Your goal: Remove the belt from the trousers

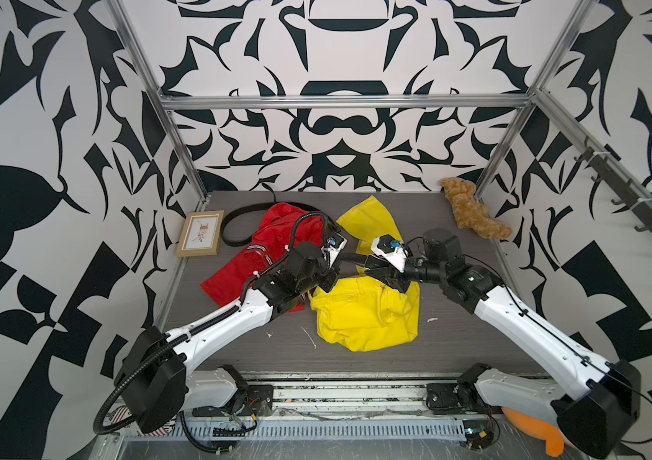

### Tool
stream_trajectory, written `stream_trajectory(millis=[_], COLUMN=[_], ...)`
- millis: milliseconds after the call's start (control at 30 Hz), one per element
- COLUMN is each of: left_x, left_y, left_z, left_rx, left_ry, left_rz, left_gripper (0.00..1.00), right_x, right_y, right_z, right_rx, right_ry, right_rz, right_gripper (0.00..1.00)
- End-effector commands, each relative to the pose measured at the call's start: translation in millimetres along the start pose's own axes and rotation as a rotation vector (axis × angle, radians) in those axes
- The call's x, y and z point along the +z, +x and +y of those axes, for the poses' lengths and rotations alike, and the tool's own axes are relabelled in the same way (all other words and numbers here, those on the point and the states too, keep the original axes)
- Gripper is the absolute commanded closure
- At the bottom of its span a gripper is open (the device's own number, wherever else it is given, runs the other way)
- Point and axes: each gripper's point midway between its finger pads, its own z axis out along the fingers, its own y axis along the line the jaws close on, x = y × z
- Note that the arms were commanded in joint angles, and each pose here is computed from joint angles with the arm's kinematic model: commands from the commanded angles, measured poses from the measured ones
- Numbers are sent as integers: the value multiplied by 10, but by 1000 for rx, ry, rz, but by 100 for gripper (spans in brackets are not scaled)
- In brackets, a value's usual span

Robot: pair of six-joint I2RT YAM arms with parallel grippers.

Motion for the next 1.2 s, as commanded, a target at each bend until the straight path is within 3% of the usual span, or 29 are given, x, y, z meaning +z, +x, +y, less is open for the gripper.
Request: stream_trajectory(millis=[0, 133, 333, 500, 700, 833, 933, 967, 1033, 1100, 1133, 1167], left_x=[36, 23, -39, -283, -430, -408, -384, -387, -380, -326, -293, -270], left_y=[130, -82, -399, -669, -674, -637, -658, -690, -719, -694, -665, -621], left_z=[109, -39, -197, -312, -478, -547, -587, -602, -621, -598, -569, -560], left_rx=[57, 153, 283, 341, 399, 441, 461, 462, 456, 434, 414, 384], left_ry=[-112, -75, -76, -47, 53, 89, 109, 116, 129, 122, 111, 114], left_rz=[27, -63, -214, -348, -362, -350, -346, -350, -347, -312, -284, -252], left_gripper=[55, 44, 41, 40, 50, 49, 61, 70, 98, 100, 100, 100], right_x=[-48, -22, 9, -12, -41, -15, 1, 10, 36, 74, 76, 59], right_y=[-128, -133, -95, -109, -128, -144, -153, -146, -116, -40, -13, 32], right_z=[26, 103, 141, 161, 163, 190, 190, 186, 163, 71, 35, 0], right_rx=[30, 29, 39, 33, 45, 58, 64, 70, 77, 87, 86, 85], right_ry=[-40, -100, -133, -147, -175, -214, -226, -227, -222, -171, -147, -115], right_rz=[-27, -24, -11, -10, -13, -14, -13, -9, 5, 40, 52, 73], right_gripper=[100, 100, 100, 100, 100, 100, 100, 100, 100, 100, 93, 73])
